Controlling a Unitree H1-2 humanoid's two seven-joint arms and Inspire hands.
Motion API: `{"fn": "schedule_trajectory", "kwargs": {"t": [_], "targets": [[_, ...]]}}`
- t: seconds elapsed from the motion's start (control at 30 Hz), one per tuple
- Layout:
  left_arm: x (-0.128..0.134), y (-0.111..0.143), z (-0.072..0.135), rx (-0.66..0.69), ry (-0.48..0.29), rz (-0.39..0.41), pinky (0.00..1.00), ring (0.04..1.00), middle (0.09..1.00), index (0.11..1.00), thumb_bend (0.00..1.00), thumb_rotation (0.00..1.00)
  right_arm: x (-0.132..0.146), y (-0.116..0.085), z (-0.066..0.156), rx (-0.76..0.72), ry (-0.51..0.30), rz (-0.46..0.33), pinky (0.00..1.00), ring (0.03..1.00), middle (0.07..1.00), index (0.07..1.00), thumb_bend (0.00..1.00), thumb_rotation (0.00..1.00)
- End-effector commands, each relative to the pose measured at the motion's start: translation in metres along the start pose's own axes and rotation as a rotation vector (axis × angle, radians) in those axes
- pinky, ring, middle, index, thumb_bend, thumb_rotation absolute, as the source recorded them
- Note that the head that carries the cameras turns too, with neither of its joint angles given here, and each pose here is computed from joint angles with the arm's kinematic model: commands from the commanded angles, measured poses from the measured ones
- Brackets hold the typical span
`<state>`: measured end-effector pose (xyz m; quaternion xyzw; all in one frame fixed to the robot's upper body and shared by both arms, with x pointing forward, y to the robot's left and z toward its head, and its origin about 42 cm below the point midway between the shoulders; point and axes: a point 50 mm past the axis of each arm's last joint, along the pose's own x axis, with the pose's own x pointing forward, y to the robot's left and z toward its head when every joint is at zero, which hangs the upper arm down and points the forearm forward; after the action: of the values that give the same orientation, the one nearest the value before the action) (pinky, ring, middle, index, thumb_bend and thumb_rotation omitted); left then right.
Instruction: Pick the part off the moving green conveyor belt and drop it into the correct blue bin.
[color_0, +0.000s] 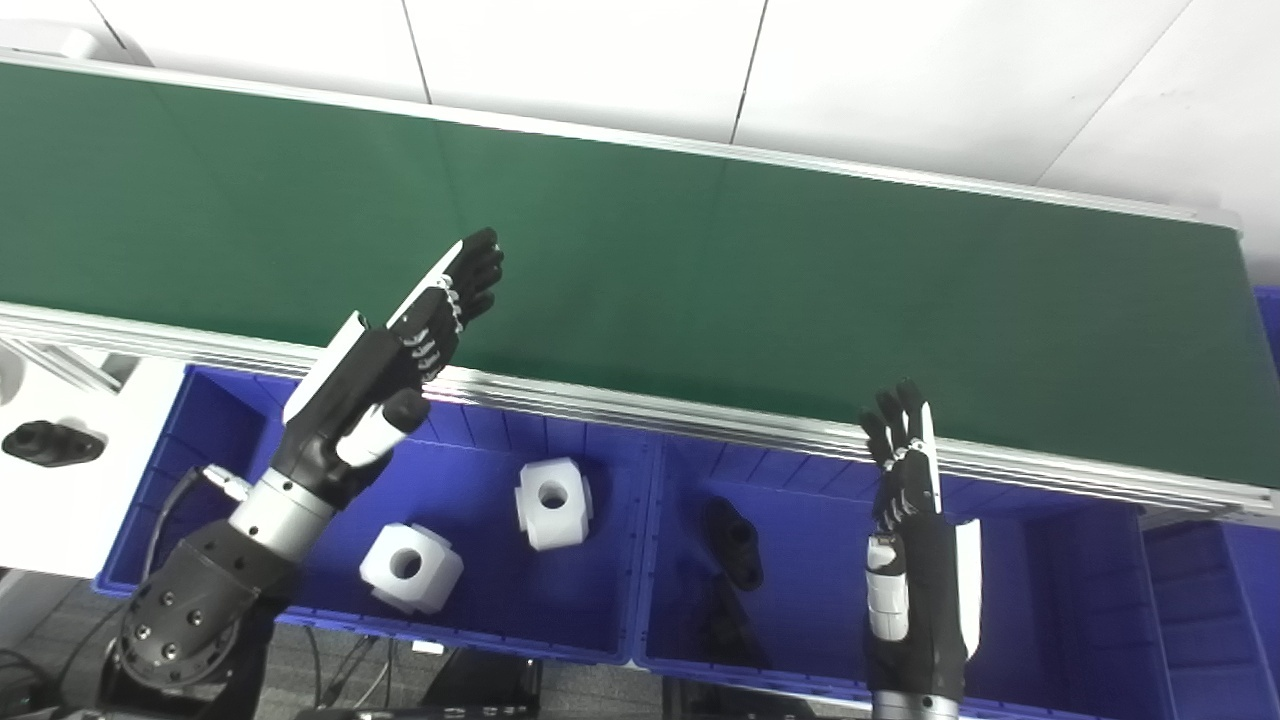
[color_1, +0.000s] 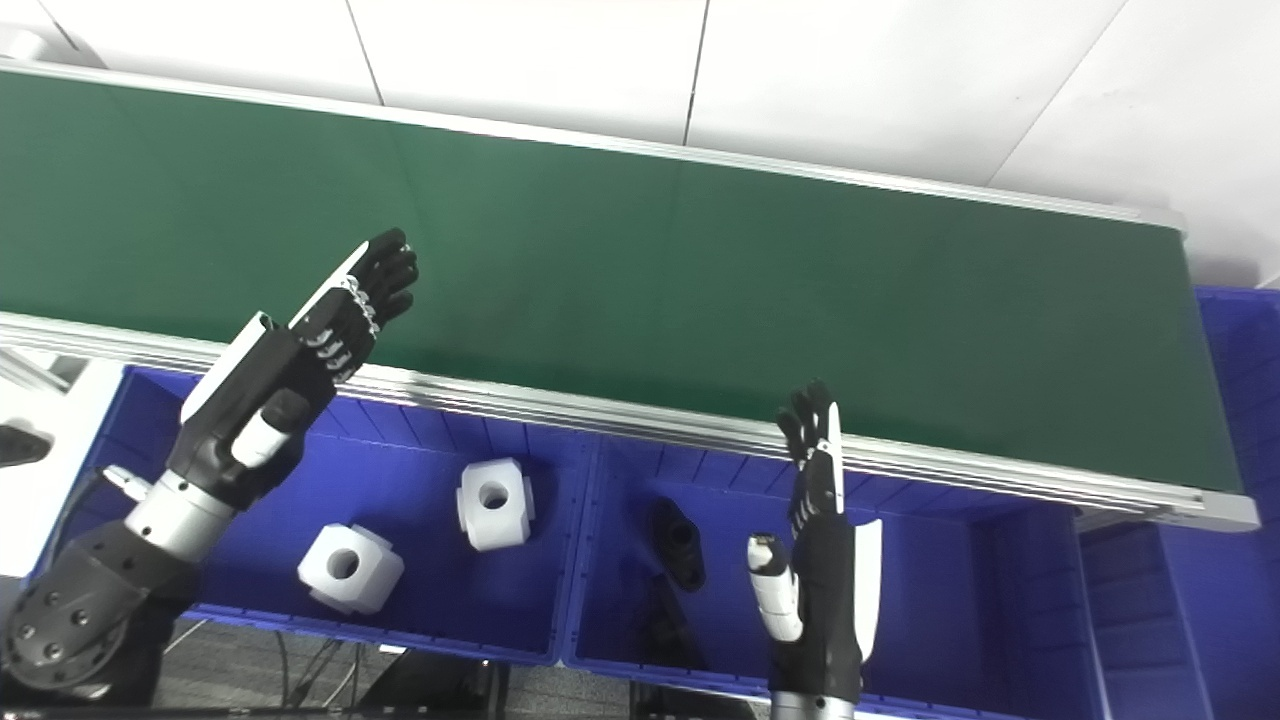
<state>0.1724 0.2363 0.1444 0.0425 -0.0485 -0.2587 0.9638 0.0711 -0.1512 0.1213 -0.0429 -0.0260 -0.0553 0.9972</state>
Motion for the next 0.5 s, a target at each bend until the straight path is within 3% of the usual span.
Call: {"fn": "schedule_trajectory", "kwargs": {"t": [0.0, 0.47], "targets": [[0.000, -0.002, 0.010, 0.033, -0.075, -0.008, 1.00, 1.000, 1.000, 1.000, 0.90, 0.89, -0.006, 0.021, 0.009, 0.047, -0.055, -0.011, 1.00, 0.963, 0.969, 0.994, 0.84, 1.00], [-0.036, -0.030, -0.006, -0.014, -0.031, 0.107, 1.00, 1.000, 1.000, 1.000, 0.88, 0.90, -0.006, 0.024, 0.002, 0.058, -0.031, 0.061, 0.93, 0.928, 0.948, 0.959, 0.83, 1.00]]}}
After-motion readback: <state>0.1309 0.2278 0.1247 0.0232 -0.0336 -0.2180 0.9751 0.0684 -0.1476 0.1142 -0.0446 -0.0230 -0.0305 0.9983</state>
